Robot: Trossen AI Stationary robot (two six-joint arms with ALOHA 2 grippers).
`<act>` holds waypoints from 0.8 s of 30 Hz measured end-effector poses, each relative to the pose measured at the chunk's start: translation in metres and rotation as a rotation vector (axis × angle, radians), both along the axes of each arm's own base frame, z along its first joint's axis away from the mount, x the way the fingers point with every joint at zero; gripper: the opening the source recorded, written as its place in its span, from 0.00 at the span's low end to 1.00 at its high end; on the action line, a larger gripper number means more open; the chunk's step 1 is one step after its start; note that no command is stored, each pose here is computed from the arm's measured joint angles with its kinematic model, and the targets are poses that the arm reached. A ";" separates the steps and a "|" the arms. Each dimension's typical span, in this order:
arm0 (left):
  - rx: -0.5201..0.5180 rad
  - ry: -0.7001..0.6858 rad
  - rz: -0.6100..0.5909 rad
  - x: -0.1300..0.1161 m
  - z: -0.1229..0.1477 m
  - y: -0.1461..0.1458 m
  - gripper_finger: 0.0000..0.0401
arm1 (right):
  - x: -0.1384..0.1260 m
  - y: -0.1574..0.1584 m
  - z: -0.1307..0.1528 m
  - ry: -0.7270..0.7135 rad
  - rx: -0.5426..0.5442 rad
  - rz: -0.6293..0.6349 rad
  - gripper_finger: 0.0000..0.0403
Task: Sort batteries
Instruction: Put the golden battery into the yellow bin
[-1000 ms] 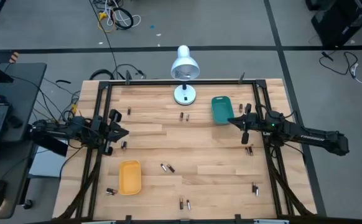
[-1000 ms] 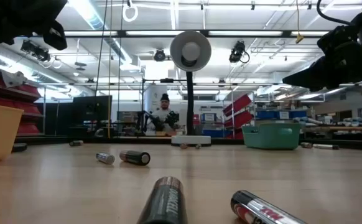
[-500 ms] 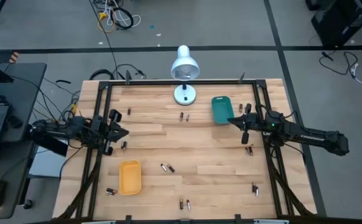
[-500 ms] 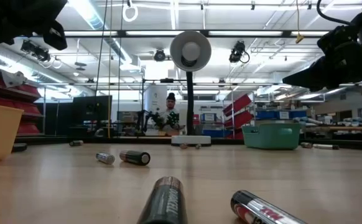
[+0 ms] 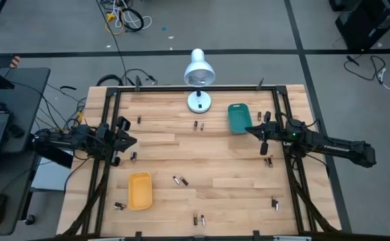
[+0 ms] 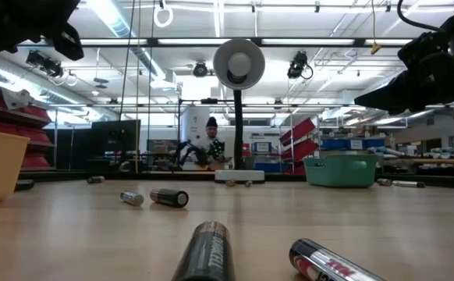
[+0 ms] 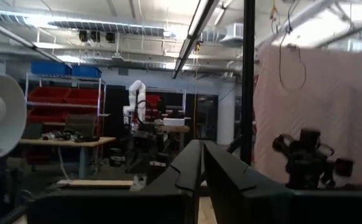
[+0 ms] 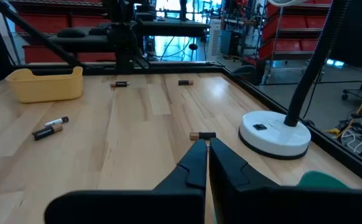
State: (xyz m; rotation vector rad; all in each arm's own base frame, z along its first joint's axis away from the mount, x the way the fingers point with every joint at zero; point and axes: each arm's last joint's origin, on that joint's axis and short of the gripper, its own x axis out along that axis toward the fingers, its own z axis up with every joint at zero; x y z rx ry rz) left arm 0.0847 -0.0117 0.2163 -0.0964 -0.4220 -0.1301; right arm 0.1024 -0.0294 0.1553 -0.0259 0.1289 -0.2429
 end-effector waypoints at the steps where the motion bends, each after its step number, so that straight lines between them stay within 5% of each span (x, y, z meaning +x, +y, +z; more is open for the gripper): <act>1: -0.003 -0.020 0.001 -0.001 0.002 0.000 0.09 | 0.000 0.000 0.000 0.000 0.000 0.000 0.02; 7: -0.051 -0.097 0.028 -0.004 0.009 0.002 0.09 | 0.000 0.000 0.000 0.000 0.000 0.000 0.02; 15: -0.383 -0.007 0.184 -0.001 0.000 0.010 0.09 | 0.000 0.000 0.000 0.006 -0.022 -0.002 0.02; 20: -0.448 -0.072 0.155 -0.003 0.006 0.010 0.09 | -0.001 -0.005 0.002 0.004 -0.069 -0.155 0.02; 24: -0.587 -0.114 0.313 -0.005 0.006 0.016 0.09 | -0.003 -0.008 0.006 -0.038 -0.073 -0.294 0.02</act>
